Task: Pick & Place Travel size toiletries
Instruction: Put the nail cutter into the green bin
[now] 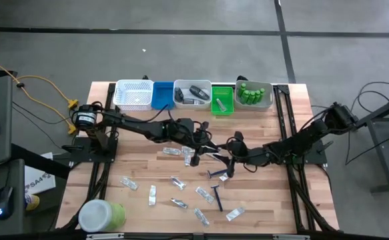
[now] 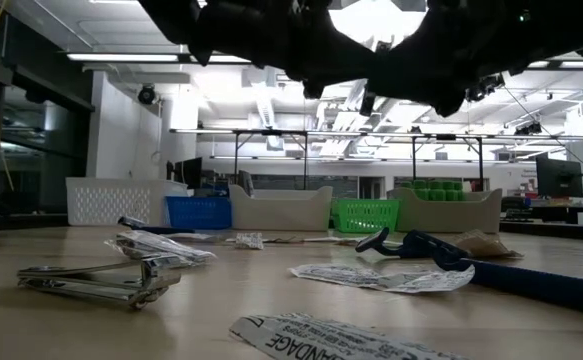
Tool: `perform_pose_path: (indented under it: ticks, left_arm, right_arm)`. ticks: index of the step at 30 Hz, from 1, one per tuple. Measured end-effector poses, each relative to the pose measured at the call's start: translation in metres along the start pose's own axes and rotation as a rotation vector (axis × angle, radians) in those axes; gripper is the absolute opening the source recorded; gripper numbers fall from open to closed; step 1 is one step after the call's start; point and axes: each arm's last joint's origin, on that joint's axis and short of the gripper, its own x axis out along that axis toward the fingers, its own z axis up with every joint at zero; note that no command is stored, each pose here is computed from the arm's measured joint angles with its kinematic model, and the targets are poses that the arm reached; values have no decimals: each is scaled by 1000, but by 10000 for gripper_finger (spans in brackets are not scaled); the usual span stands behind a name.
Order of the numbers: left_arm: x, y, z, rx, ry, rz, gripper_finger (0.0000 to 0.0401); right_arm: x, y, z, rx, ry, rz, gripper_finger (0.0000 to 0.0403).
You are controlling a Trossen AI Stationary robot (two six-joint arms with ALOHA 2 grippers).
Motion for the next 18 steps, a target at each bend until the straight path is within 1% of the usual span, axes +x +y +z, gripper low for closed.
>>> perform_pose_path:
  ticks: [3, 6, 14, 18]
  left_arm:
    - [0, 0, 2, 3, -24, -13, 37]
    - [0, -1, 4, -2, -42, -28, 37]
    - [0, 0, 4, -22, -40, -25, 37]
    - [0, 0, 3, -23, -32, -19, 47]
  right_arm:
    - [0, 1, 1, -14, -6, 15, 158]
    - [0, 0, 1, -20, -7, 14, 130]
    - [2, -3, 2, -18, -11, 13, 20]
    - [3, -3, 2, 11, -5, 16, 18]
